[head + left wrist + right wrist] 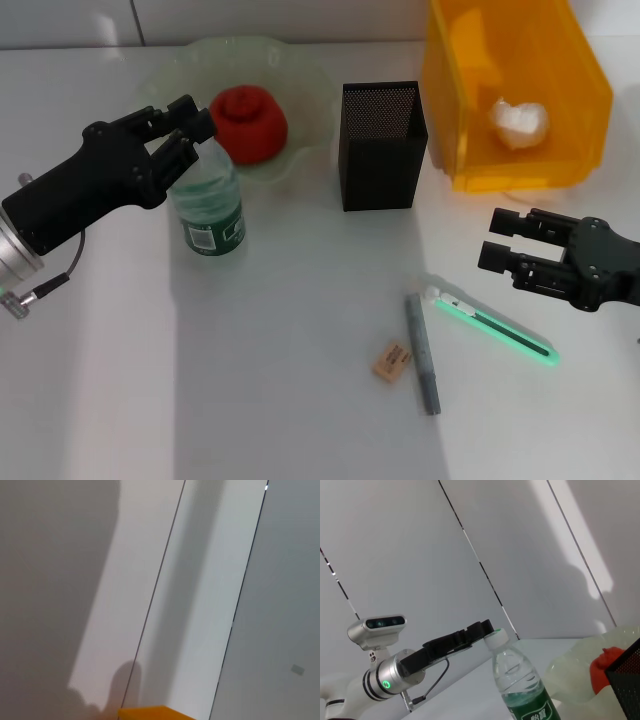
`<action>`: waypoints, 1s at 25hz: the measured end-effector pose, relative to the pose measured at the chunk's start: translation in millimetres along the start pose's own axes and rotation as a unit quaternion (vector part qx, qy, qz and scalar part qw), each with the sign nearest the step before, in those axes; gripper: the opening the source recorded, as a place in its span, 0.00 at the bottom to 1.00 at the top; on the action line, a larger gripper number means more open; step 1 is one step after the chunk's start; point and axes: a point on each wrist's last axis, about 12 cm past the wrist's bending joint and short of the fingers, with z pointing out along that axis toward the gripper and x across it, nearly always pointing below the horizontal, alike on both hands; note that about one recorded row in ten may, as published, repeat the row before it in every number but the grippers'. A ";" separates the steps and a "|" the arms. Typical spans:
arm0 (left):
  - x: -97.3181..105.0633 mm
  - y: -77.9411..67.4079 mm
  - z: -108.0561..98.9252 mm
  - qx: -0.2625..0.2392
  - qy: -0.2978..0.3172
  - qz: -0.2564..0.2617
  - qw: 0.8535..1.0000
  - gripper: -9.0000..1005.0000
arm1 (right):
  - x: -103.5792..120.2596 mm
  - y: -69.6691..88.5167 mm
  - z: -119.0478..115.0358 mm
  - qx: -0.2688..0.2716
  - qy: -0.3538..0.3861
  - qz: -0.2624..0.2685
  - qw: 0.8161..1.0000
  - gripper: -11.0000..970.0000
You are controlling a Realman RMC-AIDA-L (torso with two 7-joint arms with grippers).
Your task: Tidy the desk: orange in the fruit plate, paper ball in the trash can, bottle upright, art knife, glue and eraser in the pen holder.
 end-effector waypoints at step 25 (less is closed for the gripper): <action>-22.6 -20.3 -47.9 0.146 -0.021 0.036 0.988 0.30 | -32.9 -5.1 -0.5 -0.016 0.003 -0.012 1.000 0.68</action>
